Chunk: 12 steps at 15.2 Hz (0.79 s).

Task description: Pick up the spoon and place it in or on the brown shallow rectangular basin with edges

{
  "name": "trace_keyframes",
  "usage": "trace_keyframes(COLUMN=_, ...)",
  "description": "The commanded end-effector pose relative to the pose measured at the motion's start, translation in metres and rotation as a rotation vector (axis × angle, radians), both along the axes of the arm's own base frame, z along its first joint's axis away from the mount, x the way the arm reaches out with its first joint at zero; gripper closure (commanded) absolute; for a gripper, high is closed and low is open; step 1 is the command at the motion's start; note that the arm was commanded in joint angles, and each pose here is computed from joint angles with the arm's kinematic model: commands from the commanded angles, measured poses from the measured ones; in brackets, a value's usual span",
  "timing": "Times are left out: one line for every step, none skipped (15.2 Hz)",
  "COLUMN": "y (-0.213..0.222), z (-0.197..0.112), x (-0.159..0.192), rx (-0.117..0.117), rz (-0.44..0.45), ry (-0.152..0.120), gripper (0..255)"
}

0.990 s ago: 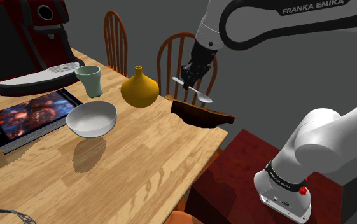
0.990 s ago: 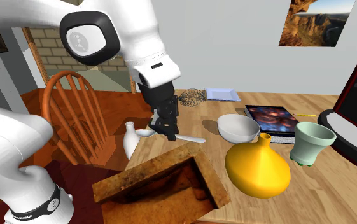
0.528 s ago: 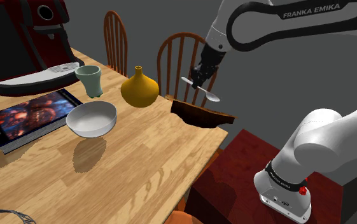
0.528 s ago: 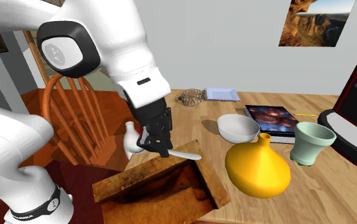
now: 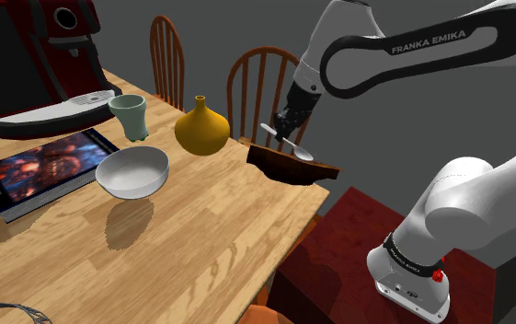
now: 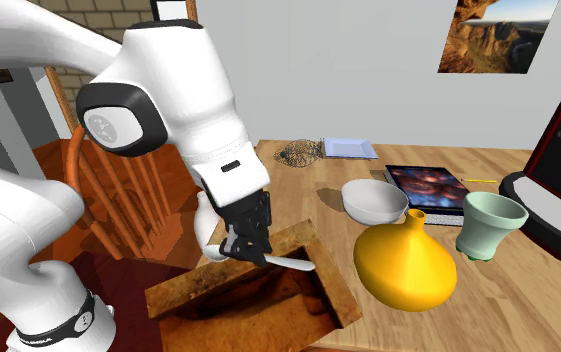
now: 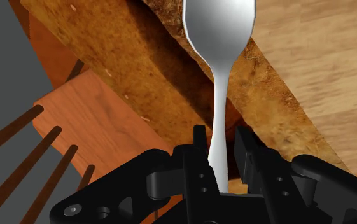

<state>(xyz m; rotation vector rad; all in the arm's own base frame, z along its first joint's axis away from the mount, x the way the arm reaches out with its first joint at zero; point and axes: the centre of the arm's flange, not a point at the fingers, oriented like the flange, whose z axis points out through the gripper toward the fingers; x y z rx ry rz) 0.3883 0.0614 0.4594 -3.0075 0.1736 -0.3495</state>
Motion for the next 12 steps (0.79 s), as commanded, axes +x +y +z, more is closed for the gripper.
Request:
trace_keyframes(y=-0.001, z=-0.01, x=-0.001, rx=0.0, rz=0.0, ry=-0.001, gripper=255)
trace_keyframes(y=-0.001, z=-0.015, x=-0.001, rx=0.0, rz=0.0, ry=-0.001, gripper=255)
trace_keyframes(y=-0.001, z=-0.02, x=-0.001, rx=0.0, rz=0.0, ry=-0.001, gripper=255)
trace_keyframes(y=-0.001, z=-0.024, x=-0.001, rx=0.0, rz=0.0, ry=-0.001, gripper=255)
trace_keyframes(y=-0.001, z=-0.024, x=-0.001, rx=0.0, rz=0.0, ry=-0.001, gripper=255)
trace_keyframes(y=-0.001, z=-0.024, x=-0.001, rx=0.0, rz=0.0, ry=-0.001, gripper=255)
trace_keyframes(y=-0.001, z=-0.024, x=-0.001, rx=0.0, rz=0.0, ry=-0.001, gripper=255)
trace_keyframes(y=-0.001, z=-0.024, x=-0.001, rx=0.0, rz=0.0, ry=-0.001, gripper=255)
trace_keyframes(y=-0.001, z=-0.024, x=-0.001, rx=0.0, rz=0.0, ry=-0.001, gripper=255)
trace_keyframes(y=-0.001, z=-0.024, x=-0.001, rx=0.0, rz=0.0, ry=-0.001, gripper=255)
trace_keyframes(y=-0.001, z=-0.024, x=-0.001, rx=0.0, rz=0.0, ry=-0.001, gripper=255)
trace_keyframes(y=-0.001, z=-0.024, x=-0.001, rx=0.0, rz=0.0, ry=-0.001, gripper=0)
